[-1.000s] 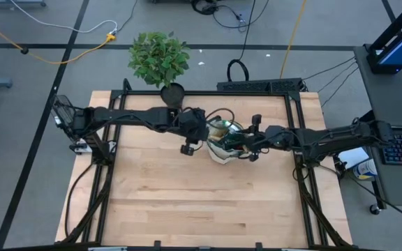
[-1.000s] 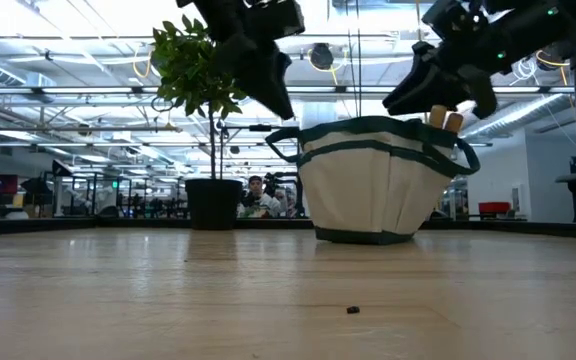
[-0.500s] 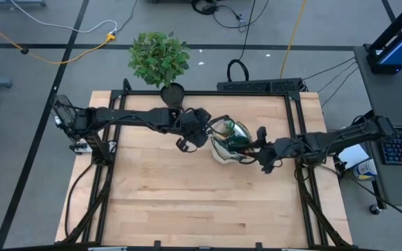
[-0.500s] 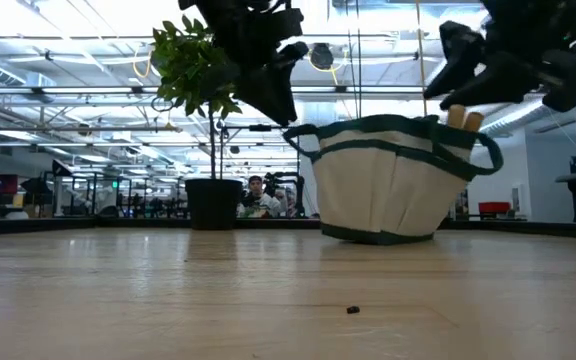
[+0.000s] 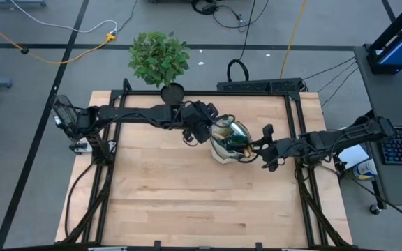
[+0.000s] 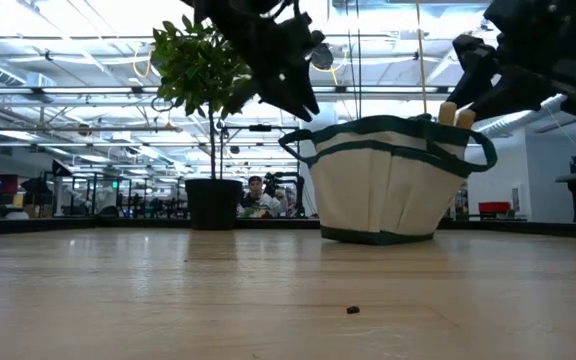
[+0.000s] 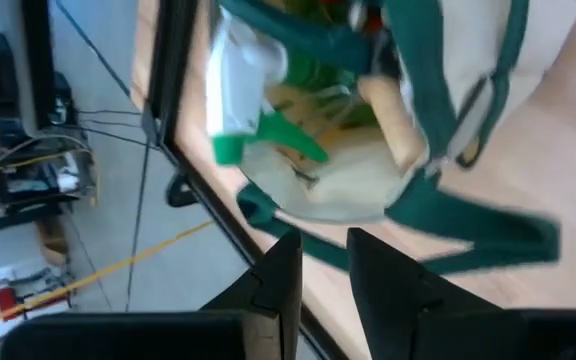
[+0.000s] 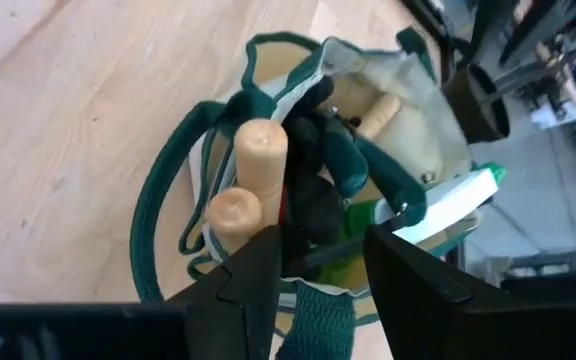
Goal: Pick & Place Garden tools in Gardening bag
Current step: Adjust the light brown gardening bag
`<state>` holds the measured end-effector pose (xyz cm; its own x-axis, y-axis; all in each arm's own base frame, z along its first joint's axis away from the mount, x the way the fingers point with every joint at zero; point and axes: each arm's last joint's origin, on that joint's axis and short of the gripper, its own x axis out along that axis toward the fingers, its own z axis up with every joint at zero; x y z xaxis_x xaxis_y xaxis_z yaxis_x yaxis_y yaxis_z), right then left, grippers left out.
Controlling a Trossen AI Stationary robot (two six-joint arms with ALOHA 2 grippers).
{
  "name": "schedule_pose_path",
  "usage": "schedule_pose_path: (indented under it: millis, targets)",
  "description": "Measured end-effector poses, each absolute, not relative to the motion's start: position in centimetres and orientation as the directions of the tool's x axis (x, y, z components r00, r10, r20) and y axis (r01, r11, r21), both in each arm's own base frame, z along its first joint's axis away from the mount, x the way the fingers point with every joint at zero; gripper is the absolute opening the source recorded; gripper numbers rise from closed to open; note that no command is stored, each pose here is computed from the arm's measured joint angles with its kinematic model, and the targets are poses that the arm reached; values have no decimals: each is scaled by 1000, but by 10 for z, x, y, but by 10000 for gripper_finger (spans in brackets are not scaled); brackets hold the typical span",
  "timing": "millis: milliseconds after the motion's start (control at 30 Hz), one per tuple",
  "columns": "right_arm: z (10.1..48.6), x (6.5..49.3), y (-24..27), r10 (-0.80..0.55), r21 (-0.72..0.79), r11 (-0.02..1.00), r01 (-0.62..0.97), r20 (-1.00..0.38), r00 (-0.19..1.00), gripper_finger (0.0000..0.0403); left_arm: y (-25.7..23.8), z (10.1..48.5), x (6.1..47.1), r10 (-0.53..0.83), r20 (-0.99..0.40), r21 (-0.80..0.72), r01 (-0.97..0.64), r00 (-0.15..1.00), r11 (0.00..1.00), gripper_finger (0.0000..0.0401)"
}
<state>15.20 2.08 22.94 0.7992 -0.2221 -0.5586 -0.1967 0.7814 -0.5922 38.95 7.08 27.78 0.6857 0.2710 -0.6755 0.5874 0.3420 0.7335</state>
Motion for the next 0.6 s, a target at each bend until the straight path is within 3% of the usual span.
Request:
schedule_pose_path:
  millis: [133,300,433,600]
  targets:
    - [231,150,19,-256,-659,720,-218,-544,799,138,85,267,392,265,-695,717,613,669,332,88]
    - [226,143,15,-354,-702,677,-221,-574,739,138,90,257,394,243,-721,693,676,649,250,88]
    - [220,138,14,-357,-654,722,-227,-633,687,135,88,255,398,233,-709,705,682,666,195,88]
    - [223,143,19,-244,-597,761,-254,-627,740,135,87,256,402,165,-687,726,666,707,169,88]
